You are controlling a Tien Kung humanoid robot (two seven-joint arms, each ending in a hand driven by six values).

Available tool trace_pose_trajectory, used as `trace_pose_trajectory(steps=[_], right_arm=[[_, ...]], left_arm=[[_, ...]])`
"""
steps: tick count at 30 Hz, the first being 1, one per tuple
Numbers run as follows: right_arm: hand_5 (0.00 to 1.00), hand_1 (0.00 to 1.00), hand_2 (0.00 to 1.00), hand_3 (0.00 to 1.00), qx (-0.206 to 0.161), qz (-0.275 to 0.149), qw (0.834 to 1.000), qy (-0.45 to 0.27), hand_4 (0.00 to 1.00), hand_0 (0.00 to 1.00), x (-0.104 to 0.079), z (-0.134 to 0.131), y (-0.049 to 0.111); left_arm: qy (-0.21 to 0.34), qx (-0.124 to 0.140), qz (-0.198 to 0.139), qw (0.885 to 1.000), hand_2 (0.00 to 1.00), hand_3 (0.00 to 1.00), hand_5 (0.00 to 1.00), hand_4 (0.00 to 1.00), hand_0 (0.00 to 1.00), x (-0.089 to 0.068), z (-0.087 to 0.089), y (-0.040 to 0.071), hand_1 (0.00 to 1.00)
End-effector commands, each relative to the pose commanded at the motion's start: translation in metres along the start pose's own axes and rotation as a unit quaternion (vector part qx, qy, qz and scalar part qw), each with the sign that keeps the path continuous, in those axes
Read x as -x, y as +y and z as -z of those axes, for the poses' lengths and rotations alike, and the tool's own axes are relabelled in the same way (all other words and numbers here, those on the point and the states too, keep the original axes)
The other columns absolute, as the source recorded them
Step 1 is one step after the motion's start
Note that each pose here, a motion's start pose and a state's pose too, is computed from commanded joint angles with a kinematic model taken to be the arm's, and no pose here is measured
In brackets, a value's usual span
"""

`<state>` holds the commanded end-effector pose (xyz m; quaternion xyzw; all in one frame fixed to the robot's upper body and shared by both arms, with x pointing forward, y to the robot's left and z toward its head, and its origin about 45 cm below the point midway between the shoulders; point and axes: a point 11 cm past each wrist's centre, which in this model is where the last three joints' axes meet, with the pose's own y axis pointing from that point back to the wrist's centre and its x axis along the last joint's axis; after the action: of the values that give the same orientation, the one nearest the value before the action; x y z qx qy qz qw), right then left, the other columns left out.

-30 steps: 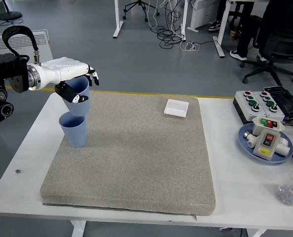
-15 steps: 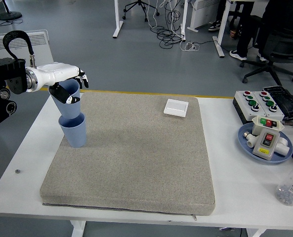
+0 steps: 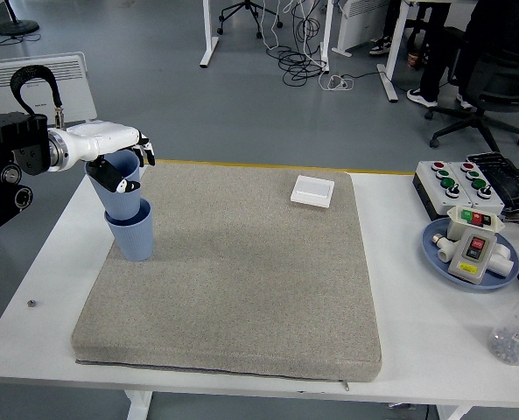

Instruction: Push cup pick cup insert cup

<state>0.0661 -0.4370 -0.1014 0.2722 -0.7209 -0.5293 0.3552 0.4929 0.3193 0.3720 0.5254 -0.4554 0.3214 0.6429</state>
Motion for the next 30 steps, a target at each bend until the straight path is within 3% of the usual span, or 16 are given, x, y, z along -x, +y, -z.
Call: trace_pose_trajectory(steps=[15,16,21,22,27,28,30], right_arm=[[0.595,0.622,0.598,0.587,0.001,0.000,1.000,0.000,0.127,0.751,0.000,-0.001,0.000],[0.594,0.622,0.598,0.587,0.001,0.000,1.000,-0.001,0.127,0.750,0.000,-0.001,0.000],[0.594,0.622,0.598,0.587,0.002,-0.001,1.000,-0.001,0.127,0.750,0.000,-0.003,0.000],[0.594,0.622,0.598,0.587,0.002,-0.001,1.000,-0.001,0.127,0.750,-0.001,-0.003,0.000],[0.594,0.622,0.598,0.587,0.004,-0.002,1.000,0.000,0.127,0.750,-0.002,-0.005,-0.001],[0.594,0.622,0.598,0.587,0.005,-0.002,1.000,0.000,0.127,0.751,-0.002,-0.006,-0.001],[0.594,0.622,0.598,0.587,0.005,-0.003,1.000,0.000,0.127,0.751,-0.002,-0.006,-0.001]], left_arm=[[0.020,0.003,0.000,1.000,0.670,0.682,0.002,0.417,0.531,0.011,0.008,-0.008,0.603],[0.021,0.002,-0.001,1.000,0.750,0.714,0.002,0.656,0.471,0.012,0.009,-0.008,0.615],[0.032,0.004,-0.002,0.999,0.750,0.714,0.002,0.656,0.471,0.015,0.012,-0.010,0.615],[0.033,0.005,-0.002,0.999,0.782,0.742,0.107,0.770,0.423,0.016,0.011,-0.011,0.638],[0.037,0.006,0.002,0.999,0.782,0.742,0.107,0.770,0.423,0.022,0.010,-0.013,0.638],[0.038,0.005,0.004,0.999,0.803,0.754,0.213,0.830,0.466,0.023,0.010,-0.014,0.663],[0.038,0.005,0.005,0.999,0.803,0.754,0.213,0.830,0.466,0.024,0.010,-0.014,0.663]])
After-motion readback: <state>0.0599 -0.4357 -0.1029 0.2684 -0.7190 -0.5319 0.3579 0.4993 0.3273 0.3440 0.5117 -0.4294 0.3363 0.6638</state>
